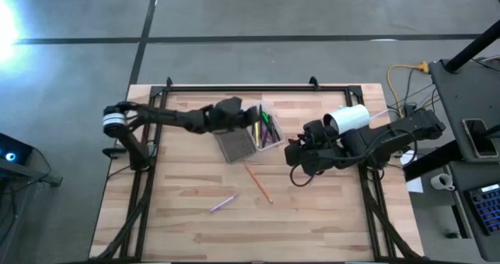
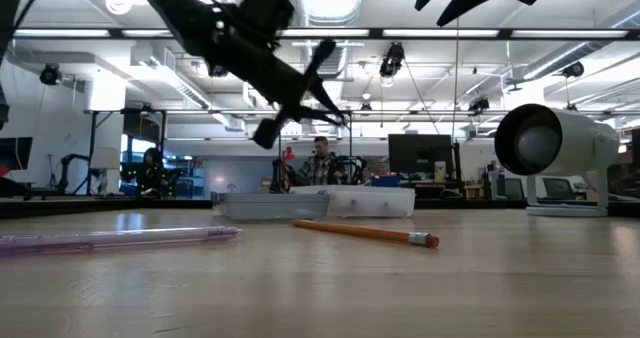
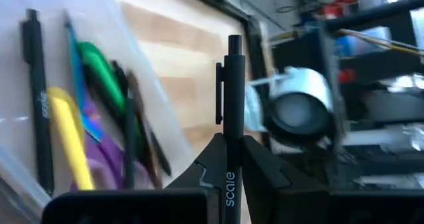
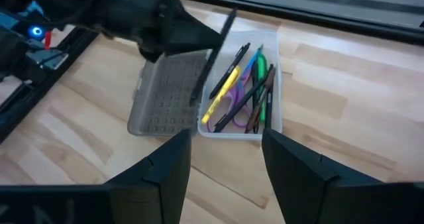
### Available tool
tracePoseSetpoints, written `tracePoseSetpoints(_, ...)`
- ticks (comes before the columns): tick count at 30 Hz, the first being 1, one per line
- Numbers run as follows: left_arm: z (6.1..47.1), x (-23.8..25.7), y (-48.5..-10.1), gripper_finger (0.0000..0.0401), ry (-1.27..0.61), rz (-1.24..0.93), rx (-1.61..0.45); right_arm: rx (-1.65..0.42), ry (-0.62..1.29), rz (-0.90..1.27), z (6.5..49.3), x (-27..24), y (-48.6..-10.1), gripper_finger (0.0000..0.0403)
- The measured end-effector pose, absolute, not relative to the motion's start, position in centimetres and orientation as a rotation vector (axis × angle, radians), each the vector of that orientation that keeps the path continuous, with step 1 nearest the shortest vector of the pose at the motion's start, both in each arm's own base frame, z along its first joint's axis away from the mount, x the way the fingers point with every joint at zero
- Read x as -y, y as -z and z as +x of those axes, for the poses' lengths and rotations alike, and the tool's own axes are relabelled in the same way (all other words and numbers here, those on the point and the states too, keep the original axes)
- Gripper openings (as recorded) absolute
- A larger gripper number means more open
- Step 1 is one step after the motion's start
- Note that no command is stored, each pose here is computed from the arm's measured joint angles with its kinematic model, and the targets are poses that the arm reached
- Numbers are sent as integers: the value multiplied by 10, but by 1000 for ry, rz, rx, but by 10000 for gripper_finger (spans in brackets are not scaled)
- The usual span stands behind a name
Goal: Pick & place school supplies into a supply box
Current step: Put the black pen into the black supply box, then put the purple pen into the black supply box
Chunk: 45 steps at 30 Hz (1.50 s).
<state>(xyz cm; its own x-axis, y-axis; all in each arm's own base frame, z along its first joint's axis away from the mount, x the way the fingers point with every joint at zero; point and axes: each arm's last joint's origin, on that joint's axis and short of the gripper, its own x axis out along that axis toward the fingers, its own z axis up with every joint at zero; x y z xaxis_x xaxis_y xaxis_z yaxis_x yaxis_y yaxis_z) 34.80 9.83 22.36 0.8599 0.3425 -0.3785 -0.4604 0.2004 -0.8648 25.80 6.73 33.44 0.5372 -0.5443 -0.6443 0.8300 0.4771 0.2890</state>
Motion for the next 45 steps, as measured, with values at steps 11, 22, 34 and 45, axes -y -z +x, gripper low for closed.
tracePoseSetpoints(11, 383, -115, -206, 86, -660, -1171, -437, -564, 912, 634, 258, -68, -327, 176)
tracePoseSetpoints(22, 347, -83, -285, 147, -434, -625, -718, -818, 757, 545, 257, -72, -306, 176)
tracePoseSetpoints(34, 245, 52, -271, 148, -15, -363, -906, -1009, 493, 552, 294, -92, -243, 176)
tracePoseSetpoints(45, 226, 118, -203, 148, -182, -393, -941, -1074, 479, 469, 318, -100, -225, 176)
